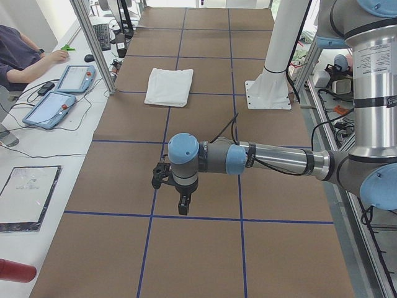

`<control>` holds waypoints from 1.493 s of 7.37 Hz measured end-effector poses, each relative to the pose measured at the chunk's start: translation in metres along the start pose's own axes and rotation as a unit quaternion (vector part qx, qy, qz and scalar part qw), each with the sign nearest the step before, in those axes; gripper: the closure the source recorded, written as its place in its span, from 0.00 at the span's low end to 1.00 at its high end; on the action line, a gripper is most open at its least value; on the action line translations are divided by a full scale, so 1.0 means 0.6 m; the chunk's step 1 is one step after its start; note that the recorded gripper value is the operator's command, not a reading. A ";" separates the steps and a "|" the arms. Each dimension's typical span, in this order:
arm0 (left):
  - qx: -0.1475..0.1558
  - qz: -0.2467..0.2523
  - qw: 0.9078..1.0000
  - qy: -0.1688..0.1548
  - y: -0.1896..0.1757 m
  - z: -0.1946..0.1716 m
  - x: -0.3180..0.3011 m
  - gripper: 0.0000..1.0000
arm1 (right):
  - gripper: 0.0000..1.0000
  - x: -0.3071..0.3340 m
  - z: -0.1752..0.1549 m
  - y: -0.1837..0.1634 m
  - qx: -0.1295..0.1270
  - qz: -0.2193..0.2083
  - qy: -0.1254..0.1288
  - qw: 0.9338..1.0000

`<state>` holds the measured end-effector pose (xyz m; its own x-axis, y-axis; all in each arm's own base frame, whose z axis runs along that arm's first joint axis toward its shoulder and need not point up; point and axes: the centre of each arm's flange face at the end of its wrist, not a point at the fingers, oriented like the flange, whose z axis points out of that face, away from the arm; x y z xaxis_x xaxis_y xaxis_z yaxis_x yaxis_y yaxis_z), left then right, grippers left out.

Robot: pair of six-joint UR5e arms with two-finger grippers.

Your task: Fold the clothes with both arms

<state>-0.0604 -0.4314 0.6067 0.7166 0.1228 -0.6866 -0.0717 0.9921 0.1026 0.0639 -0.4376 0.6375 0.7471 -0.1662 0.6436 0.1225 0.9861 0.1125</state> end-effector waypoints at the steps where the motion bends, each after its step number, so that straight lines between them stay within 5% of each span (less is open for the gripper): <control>1: 0.000 0.000 1.000 0.000 0.000 0.000 0.000 0.00 | 0.00 0.000 0.000 0.000 0.000 0.000 0.000 1.000; 11: 0.002 0.000 1.000 -0.001 0.002 -0.005 0.003 0.00 | 0.00 0.002 0.003 0.001 -0.002 0.003 -0.001 1.000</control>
